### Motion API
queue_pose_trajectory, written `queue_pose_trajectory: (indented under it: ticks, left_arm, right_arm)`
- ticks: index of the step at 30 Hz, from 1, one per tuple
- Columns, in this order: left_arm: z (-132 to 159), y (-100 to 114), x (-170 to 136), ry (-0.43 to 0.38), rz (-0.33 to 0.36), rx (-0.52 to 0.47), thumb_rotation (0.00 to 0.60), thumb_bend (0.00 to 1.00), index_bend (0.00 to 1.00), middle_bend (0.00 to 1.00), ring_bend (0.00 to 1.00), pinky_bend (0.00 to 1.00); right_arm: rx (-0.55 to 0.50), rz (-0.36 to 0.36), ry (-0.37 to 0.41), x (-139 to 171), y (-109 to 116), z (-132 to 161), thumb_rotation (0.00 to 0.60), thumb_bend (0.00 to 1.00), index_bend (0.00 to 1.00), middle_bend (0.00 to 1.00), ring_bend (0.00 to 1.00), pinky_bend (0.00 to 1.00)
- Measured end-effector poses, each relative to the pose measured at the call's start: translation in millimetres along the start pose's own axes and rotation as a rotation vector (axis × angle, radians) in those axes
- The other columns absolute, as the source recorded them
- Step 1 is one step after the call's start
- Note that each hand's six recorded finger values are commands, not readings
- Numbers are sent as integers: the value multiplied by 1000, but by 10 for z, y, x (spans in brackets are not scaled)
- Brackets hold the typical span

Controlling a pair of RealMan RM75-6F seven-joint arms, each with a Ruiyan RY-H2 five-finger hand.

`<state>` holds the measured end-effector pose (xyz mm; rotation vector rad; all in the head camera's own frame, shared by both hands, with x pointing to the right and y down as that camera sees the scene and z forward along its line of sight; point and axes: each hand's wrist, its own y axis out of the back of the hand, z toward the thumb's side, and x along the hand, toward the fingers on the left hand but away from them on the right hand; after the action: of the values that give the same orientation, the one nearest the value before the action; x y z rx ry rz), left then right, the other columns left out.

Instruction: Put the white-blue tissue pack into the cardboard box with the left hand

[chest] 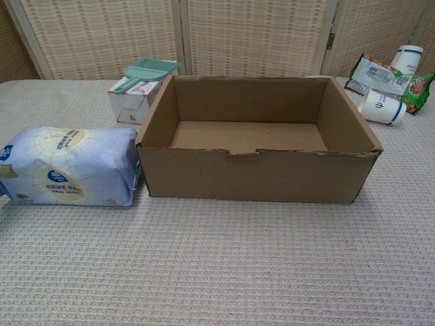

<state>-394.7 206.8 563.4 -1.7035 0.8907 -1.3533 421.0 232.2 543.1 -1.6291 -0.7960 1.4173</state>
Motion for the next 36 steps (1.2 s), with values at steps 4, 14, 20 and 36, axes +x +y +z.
queue_pose_trajectory:
  ticks: [4,14,20,36]
  left_arm:
    - [189,-52,71,-30,-10,-6,600,183,0,0,0,61]
    - [526,-150,270,-81,-31,-11,600,183,0,0,0,61]
    - [699,-223,420,-96,-64,-1,600,182,0,0,0,61]
    - [792,-645,891,-37,-244,100,600,181,0,0,0,46]
  right_arm:
    - [-3,-9,0,0,22,-5,600,0,59,30,0,0]
    - [-3,-9,0,3,27,-7,600,0,59,30,0,0]
    - [-3,-9,-2,2,29,-11,600,0,59,30,0,0]
    - [-10,-27,-5,6,92,-37,600,0,59,30,0,0]
